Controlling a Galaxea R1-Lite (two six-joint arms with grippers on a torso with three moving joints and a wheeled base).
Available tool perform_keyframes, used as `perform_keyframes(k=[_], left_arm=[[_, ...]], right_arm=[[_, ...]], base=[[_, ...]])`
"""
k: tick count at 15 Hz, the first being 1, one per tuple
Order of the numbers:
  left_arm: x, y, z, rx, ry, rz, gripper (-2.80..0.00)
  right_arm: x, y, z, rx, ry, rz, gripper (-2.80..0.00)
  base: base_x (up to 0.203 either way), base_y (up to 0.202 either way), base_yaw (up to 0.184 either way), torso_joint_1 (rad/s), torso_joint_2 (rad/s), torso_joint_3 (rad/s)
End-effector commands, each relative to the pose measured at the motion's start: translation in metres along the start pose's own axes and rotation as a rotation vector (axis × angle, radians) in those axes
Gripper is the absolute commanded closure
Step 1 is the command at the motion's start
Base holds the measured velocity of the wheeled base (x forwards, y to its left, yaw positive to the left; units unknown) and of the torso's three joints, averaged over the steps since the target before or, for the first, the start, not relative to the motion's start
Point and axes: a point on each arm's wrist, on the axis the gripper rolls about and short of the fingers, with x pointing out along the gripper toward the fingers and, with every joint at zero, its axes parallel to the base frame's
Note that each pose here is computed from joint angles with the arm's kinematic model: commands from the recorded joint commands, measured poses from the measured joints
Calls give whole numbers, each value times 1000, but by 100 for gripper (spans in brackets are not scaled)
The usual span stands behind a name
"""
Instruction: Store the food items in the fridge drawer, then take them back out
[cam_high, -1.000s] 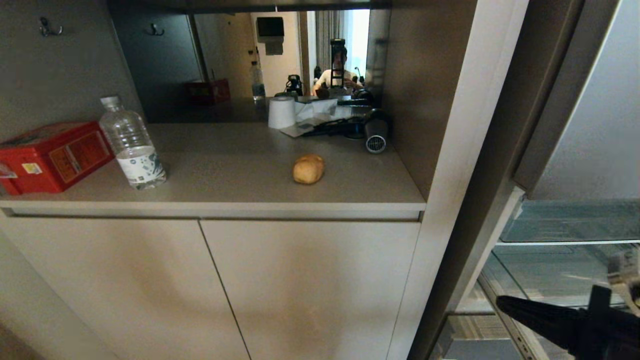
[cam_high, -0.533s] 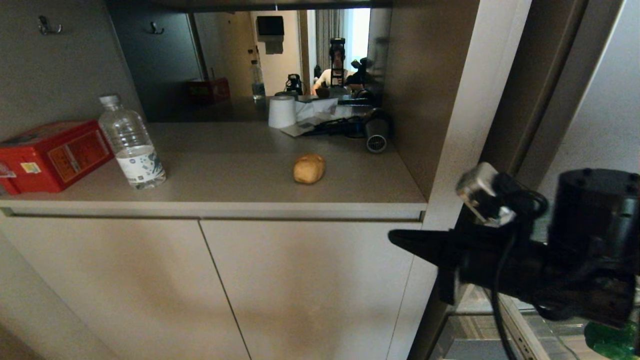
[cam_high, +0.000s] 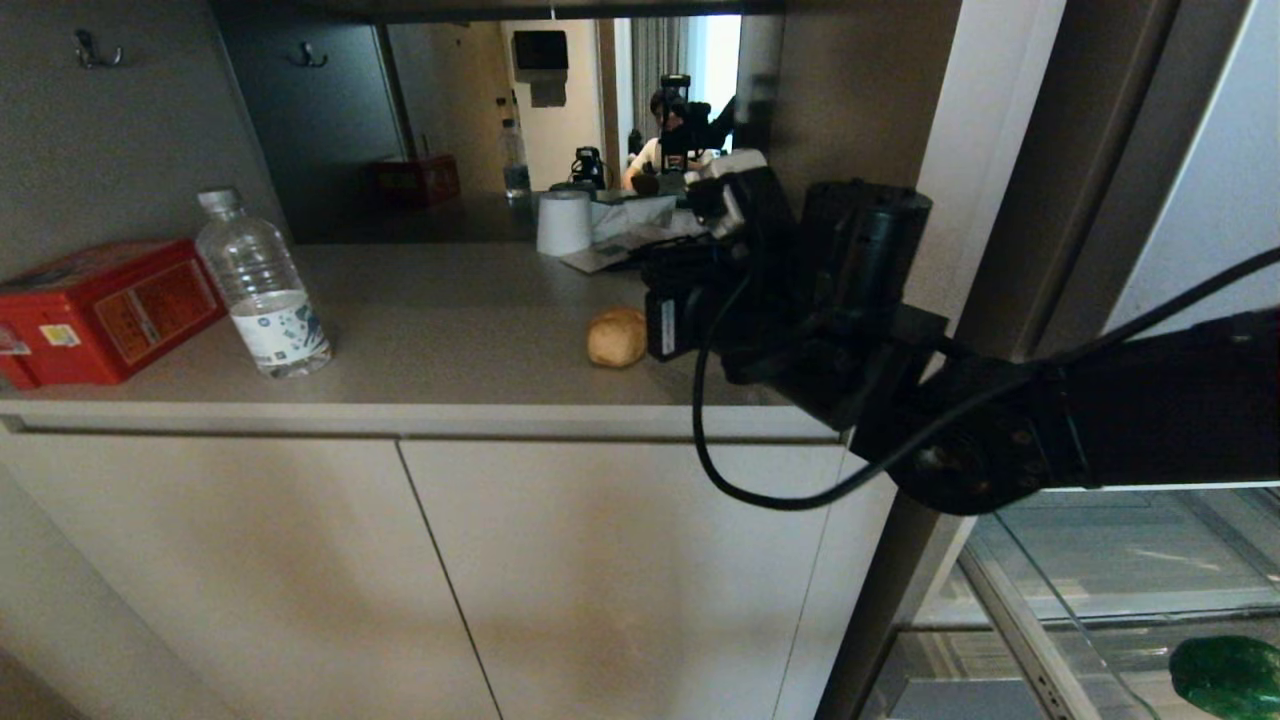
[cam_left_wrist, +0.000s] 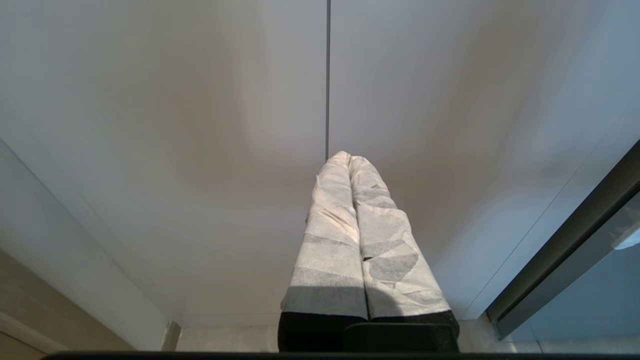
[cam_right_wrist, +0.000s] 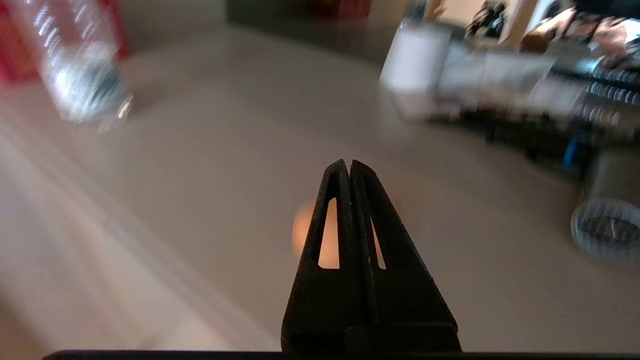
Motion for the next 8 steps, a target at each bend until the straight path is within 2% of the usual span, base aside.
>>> perform_keyframes(k=[1, 2, 3, 5, 8], left_arm=[[0, 0, 0, 0, 1, 0, 0], [0, 0, 0, 0, 1, 0, 0], [0, 0, 0, -1, 1, -1, 0], [0, 0, 0, -1, 1, 0, 0], [0, 0, 0, -1, 0, 0, 0]], right_arm=[[35, 6, -8, 2, -5, -12, 0], [47, 8, -7, 4, -9, -19, 0], [58, 9, -11, 3, 3, -25, -280], [69, 5, -31, -9, 71, -18, -280], [75, -2, -45, -28, 63, -17, -280]], base=[[0, 0, 0, 0, 0, 0], [0, 0, 0, 0, 0, 0], [0, 0, 0, 0, 0, 0], [0, 0, 0, 0, 0, 0], [0, 0, 0, 0, 0, 0]])
